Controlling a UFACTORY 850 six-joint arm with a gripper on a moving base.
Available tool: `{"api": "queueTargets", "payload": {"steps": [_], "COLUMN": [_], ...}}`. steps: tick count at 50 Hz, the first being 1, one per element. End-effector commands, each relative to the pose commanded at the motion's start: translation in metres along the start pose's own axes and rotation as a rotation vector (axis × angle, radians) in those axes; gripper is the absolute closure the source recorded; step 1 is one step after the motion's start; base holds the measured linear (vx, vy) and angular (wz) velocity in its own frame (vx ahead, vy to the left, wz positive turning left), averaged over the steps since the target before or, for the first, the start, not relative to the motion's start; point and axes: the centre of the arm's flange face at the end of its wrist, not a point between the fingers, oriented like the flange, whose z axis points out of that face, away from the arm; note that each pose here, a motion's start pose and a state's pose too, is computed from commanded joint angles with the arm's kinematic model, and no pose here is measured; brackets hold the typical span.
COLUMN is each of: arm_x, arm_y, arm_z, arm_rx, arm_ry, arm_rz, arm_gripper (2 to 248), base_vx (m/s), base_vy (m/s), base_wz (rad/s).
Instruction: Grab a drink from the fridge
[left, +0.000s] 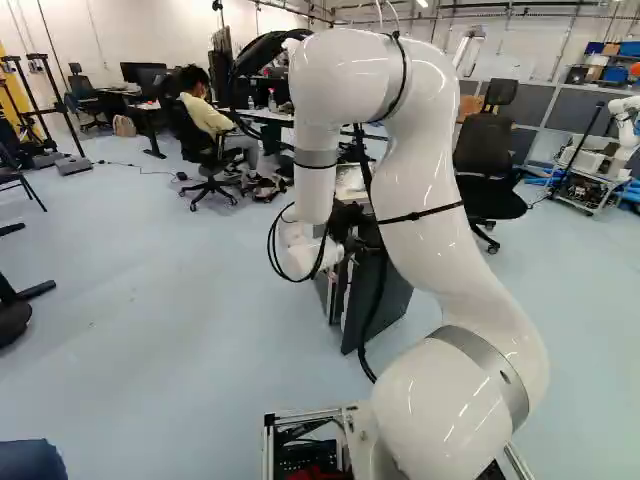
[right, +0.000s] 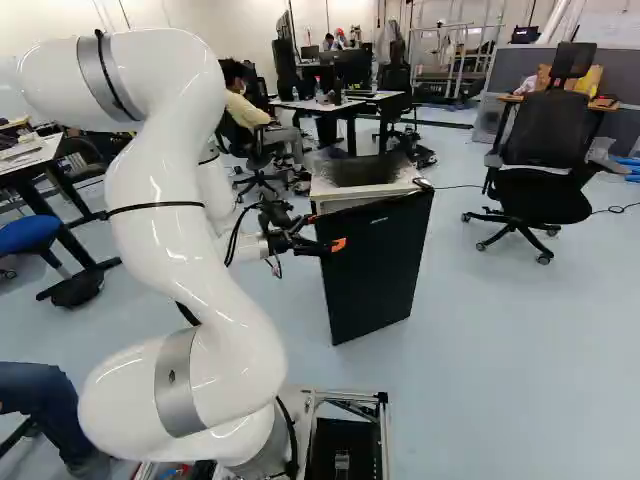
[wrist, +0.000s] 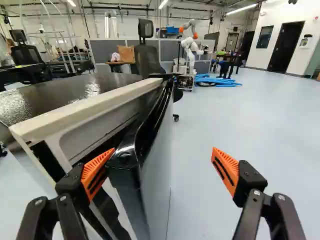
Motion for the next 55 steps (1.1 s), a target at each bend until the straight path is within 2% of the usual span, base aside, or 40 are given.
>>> {"api": "queueTargets", "payload": {"steps": [34, 55], "arm_x": [0.002, 0.007], "arm_y": [0.071, 0.11], "arm_z": [0.004, 0.012], "arm_rx": [-0.134, -0.256], "arm_ry": [-0.013, 0.008], "arm_rz": [-0.063, -0.086], "arm_gripper": [3, 3], "base_vx": [0.0, 0.0], "base_vy": [0.0, 0.0], "base_wz": [0.0, 0.0]}}
